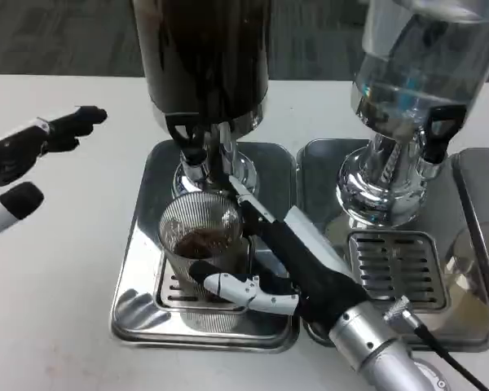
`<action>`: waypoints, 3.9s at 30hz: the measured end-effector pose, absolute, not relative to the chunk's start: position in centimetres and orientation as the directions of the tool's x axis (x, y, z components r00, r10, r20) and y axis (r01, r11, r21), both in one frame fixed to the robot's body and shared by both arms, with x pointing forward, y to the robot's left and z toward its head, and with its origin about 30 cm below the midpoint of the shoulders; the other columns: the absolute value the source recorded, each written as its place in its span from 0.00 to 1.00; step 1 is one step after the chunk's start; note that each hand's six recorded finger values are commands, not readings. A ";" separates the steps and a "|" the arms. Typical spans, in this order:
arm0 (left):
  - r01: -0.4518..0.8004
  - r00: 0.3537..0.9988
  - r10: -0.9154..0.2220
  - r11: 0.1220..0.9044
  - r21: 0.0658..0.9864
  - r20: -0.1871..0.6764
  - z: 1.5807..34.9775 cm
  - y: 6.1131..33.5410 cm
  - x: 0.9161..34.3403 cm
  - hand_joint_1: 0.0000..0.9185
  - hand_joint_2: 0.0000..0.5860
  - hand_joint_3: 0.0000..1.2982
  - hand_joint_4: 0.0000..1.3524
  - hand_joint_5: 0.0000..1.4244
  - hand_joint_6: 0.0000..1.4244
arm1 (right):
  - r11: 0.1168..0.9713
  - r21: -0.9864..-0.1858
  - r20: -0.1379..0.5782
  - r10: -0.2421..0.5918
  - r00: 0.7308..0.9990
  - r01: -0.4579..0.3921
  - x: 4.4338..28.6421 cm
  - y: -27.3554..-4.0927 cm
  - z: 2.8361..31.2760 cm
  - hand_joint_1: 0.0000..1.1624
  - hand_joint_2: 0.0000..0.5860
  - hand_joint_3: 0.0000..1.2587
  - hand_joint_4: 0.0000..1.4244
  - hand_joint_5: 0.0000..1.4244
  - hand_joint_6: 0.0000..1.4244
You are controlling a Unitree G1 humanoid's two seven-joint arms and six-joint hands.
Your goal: Grasp the cup under the faucet to collect the drink, then remove the cup.
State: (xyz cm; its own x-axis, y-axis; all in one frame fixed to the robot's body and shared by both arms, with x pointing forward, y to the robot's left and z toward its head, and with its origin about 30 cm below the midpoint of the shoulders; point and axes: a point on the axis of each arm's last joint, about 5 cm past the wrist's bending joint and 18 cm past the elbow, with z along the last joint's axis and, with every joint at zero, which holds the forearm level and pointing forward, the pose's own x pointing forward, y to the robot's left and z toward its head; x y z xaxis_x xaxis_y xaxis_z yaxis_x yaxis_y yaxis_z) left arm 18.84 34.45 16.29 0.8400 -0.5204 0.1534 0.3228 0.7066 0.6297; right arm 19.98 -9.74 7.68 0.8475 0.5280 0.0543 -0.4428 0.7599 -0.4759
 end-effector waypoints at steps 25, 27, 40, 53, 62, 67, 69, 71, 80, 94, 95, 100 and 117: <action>0.413 0.831 -0.555 0.674 0.613 0.051 13.2 33.4 19.1 0.00 0.14 0.14 0.06 0.08 0.11 | 0.755 -0.479 0.039 0.529 0.848 -0.448 20.3 -9.8 7.5 0.45 0.34 0.00 0.00 0.01 0.12; 0.408 0.835 -0.549 0.678 0.611 0.051 13.0 33.4 19.2 0.00 0.14 0.14 0.06 0.07 0.10 | 0.754 -0.479 0.039 0.529 0.848 -0.448 20.3 -9.8 7.5 0.45 0.34 0.00 0.00 0.01 0.12; 0.423 0.834 -0.551 0.670 0.610 0.026 12.5 33.2 19.4 0.00 0.17 0.15 0.07 0.08 0.10 | 0.725 -0.478 0.013 0.571 0.821 -0.497 21.0 -9.5 7.5 0.42 0.32 0.00 0.00 0.00 0.10; 0.412 0.841 -0.540 0.671 0.616 0.026 12.5 33.2 19.4 0.00 0.18 0.16 0.08 0.08 0.10 | 0.701 -0.527 0.004 0.567 0.824 -0.480 21.0 -9.2 7.6 0.49 0.30 0.00 0.00 0.03 0.13; 0.407 0.844 -0.536 0.674 0.616 0.029 12.5 33.2 19.4 0.00 0.21 0.16 0.08 0.08 0.10 | 0.707 -0.527 -0.004 0.552 0.834 -0.471 21.0 -8.9 7.6 0.49 0.33 0.00 0.00 0.09 0.20; 0.404 0.845 -0.533 0.675 0.617 0.030 12.5 33.2 19.4 0.00 0.21 0.16 0.08 0.08 0.10 | 0.717 -0.532 0.009 0.537 0.844 -0.450 20.9 -8.5 7.6 0.48 0.34 0.01 0.03 0.17 0.29; 0.403 0.846 -0.532 0.674 0.619 0.029 12.6 33.3 19.4 0.00 0.21 0.16 0.08 0.08 0.10 | 0.714 -0.542 0.008 0.531 0.847 -0.443 20.9 -8.4 7.6 0.47 0.34 0.02 0.04 0.18 0.30; 0.402 0.846 -0.532 0.674 0.620 0.029 12.6 33.3 19.4 0.00 0.21 0.16 0.08 0.08 0.10 | 0.713 -0.546 0.010 0.530 0.848 -0.439 20.9 -8.4 7.7 0.48 0.33 0.04 0.05 0.18 0.30; 0.402 0.850 -0.526 0.677 0.617 0.023 12.5 33.4 19.3 0.00 0.21 0.16 0.08 0.08 0.10 | 0.703 -0.579 0.021 0.519 0.854 -0.413 20.9 -8.2 7.8 0.51 0.33 0.10 0.13 0.29 0.42; 0.399 0.854 -0.519 0.678 0.617 0.018 12.5 33.6 19.3 0.00 0.22 0.17 0.09 0.08 0.10 | 0.714 -0.617 0.065 0.466 0.882 -0.332 20.6 -8.1 7.6 0.55 0.35 0.20 0.26 0.43 0.65; 0.398 0.854 -0.519 0.678 0.618 0.019 12.5 33.6 19.3 0.00 0.22 0.17 0.09 0.08 0.10 | 0.712 -0.623 0.070 0.462 0.884 -0.323 20.5 -8.0 7.5 0.55 0.35 0.21 0.27 0.44 0.66; 0.397 0.855 -0.518 0.677 0.620 0.018 12.5 33.6 19.3 0.00 0.22 0.16 0.08 0.08 0.10 | 0.722 -0.628 0.092 0.439 0.894 -0.290 20.2 -8.1 7.2 0.55 0.35 0.23 0.29 0.46 0.70; 0.393 0.857 -0.516 0.678 0.622 0.020 12.5 33.6 19.3 0.00 0.23 0.15 0.08 0.08 0.10 | 0.759 -0.621 0.162 0.371 0.914 -0.197 18.9 -8.7 6.0 0.56 0.37 0.29 0.35 0.53 0.77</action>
State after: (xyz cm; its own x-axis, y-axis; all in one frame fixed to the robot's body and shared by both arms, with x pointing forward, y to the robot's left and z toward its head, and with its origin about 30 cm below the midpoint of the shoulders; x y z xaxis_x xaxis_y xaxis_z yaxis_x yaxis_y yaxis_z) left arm 19.28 33.56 12.52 0.8565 -0.5157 0.0203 0.3933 0.6775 0.6215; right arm 18.93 -8.74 6.02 0.9145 0.3707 0.1622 -0.1974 0.7586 -0.6209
